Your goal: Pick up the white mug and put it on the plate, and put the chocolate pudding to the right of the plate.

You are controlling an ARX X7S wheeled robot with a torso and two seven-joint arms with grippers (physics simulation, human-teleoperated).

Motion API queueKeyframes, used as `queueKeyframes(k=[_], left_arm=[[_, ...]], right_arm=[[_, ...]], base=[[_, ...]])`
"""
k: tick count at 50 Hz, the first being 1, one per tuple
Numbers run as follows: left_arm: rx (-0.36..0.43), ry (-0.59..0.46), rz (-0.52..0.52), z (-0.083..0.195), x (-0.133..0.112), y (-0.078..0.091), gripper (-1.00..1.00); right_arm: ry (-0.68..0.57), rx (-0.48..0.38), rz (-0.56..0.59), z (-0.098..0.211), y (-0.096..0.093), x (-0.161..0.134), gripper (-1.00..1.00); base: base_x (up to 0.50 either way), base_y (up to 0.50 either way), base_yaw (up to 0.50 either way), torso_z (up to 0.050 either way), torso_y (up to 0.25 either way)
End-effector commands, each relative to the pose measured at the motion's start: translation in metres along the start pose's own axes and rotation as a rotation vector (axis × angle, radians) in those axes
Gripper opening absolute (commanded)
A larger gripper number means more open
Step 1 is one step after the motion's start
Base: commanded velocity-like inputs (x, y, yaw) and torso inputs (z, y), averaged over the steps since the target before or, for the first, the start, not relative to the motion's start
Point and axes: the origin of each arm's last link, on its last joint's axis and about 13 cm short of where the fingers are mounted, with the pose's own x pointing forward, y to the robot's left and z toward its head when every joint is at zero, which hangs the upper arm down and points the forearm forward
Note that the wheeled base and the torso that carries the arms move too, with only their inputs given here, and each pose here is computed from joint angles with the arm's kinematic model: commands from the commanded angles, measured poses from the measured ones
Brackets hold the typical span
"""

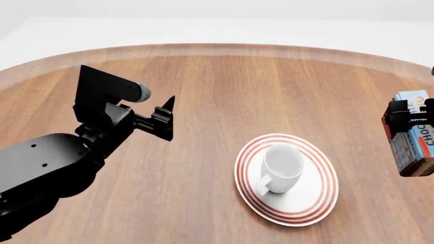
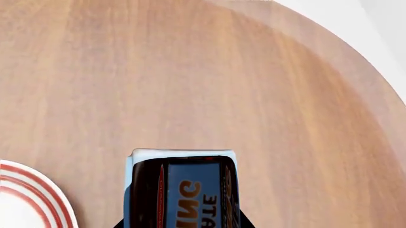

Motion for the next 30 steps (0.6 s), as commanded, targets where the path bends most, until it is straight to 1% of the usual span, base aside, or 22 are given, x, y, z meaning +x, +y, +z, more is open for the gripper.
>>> queueKeyframes(k=[1,24,30], left_arm=[[-0.007,-0.041,-0.022,0.005,0.004,-0.003,1.00],[-0.009,-0.036,-0.029,0.005,0.005,-0.005,1.00],[-0.008,-0.034,-0.030,0.005,0.006,-0.005,1.00]], right_arm=[[-0.011,-0.003,0.037,-0.004,0.005,0.008,-1.00],[0.016,0.034,0.048,-0.025,0.006,0.020,-1.00],[0.016,0.063,0.063,-0.029,0.008,0.027,-1.00]], base=[[0.00,0.00,0.00,0.000,0.000],[0.00,0.00,0.00,0.000,0.000],[0.00,0.00,0.00,0.000,0.000]])
